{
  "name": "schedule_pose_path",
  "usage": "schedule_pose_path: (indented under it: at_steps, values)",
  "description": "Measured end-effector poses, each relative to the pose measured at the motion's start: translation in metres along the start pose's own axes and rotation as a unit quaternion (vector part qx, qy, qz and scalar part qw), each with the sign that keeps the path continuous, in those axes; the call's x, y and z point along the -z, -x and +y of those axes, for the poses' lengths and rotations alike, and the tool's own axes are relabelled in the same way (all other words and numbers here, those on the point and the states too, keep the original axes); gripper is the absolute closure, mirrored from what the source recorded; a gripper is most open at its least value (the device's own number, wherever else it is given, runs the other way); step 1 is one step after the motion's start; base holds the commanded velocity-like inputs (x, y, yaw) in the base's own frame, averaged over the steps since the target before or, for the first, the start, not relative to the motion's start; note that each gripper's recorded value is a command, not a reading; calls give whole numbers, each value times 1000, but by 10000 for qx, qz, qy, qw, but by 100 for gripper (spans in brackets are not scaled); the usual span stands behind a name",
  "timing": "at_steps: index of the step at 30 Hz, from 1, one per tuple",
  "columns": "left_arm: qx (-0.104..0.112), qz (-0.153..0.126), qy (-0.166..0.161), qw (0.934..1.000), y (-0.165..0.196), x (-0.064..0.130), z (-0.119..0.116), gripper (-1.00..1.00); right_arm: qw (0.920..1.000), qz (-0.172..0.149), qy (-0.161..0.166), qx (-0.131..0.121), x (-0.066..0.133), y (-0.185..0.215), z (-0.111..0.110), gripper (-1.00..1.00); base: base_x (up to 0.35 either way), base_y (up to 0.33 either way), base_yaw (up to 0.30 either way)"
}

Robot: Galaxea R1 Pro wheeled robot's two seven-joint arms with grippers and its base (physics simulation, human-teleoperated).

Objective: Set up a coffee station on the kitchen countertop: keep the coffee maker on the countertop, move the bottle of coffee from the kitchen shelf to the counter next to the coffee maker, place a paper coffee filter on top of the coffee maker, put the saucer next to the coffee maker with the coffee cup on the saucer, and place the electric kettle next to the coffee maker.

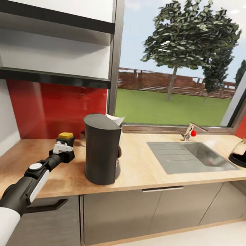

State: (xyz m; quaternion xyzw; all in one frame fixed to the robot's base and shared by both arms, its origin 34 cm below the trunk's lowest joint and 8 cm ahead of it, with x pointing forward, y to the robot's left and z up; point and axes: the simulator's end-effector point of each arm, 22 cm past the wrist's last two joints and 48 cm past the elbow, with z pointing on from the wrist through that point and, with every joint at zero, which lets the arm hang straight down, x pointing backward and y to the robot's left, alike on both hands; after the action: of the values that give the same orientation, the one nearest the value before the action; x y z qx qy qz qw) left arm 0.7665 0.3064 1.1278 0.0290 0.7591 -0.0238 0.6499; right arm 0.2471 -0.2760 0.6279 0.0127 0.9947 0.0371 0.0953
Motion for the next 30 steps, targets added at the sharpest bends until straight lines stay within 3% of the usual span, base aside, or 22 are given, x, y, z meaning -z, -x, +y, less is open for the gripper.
schedule_pose_path:
  at_steps: [13,18,23,30]
  values:
    - [-57,77,19,10000,-9,2,1,100,10000,-14,-63,10,0,1,-3,-100,216,0,-8]
    - [-113,243,214,9994,-36,7,11,100,10000,-32,-32,-24,-1,3,4,-100,0,0,0]
    - [-5,629,271,9977,-72,16,23,100,10000,-66,-20,-13,-1,6,6,-100,0,0,0]
    - [114,812,521,9953,-107,29,43,100,10000,-69,-20,-10,-1,7,6,-100,0,0,0]
